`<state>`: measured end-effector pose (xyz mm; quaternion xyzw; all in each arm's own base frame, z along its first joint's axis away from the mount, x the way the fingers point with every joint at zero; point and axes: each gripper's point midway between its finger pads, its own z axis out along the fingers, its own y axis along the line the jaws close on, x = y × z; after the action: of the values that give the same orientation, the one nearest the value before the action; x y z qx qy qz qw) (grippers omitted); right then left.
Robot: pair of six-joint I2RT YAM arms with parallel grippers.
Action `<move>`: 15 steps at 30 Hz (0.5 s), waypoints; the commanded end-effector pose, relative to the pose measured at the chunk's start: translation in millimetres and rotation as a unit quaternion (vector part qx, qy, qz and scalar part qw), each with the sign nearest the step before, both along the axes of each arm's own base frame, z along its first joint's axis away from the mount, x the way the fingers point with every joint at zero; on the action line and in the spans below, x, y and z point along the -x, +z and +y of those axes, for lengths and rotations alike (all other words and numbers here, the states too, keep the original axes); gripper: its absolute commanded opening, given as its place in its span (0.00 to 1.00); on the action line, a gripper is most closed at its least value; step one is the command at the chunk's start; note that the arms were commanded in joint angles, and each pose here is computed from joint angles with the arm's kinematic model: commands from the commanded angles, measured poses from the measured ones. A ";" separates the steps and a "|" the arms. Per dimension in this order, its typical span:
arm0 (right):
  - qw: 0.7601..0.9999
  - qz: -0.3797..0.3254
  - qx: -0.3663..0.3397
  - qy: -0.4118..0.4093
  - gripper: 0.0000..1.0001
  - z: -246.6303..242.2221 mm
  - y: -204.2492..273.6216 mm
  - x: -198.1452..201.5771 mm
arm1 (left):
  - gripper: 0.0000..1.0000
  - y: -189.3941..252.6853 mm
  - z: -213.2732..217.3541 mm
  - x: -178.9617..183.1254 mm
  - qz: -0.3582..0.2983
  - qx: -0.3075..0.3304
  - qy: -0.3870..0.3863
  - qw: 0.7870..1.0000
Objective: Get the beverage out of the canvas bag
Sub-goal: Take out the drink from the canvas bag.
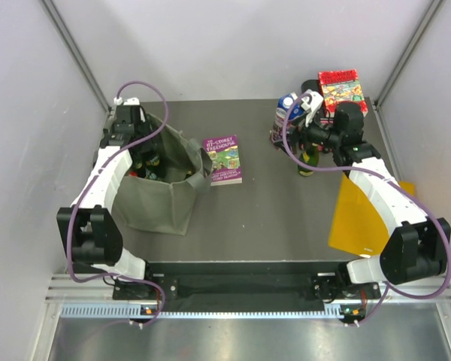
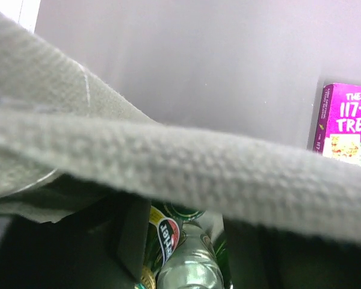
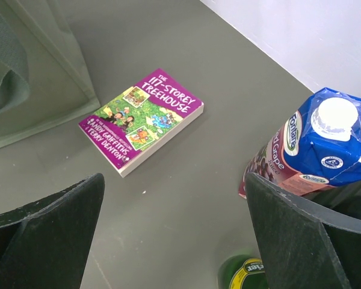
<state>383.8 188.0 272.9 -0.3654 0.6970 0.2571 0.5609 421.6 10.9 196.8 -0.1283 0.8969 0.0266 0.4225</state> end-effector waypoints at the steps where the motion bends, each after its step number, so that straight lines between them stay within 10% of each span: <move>1: 1.000 -0.029 -0.009 0.008 1.00 6.0 18.7 1.8 | 0.49 -3.4 7.0 -18.0 -0.019 -0.005 0.003 1.000; 10: 1.000 -0.028 -0.010 0.008 1.00 6.6 18.6 2.6 | 0.03 27.8 -0.7 -18.7 -0.038 0.003 -0.021 0.999; 15: 0.999 -0.031 -0.011 0.012 0.99 8.7 22.8 3.7 | 0.00 76.8 -3.3 -8.4 -0.080 0.003 -0.032 0.996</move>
<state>384.3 187.5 272.5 -0.3641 0.6982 0.2554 0.5610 418.4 8.1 194.0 -0.1128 0.9087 0.0181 0.4016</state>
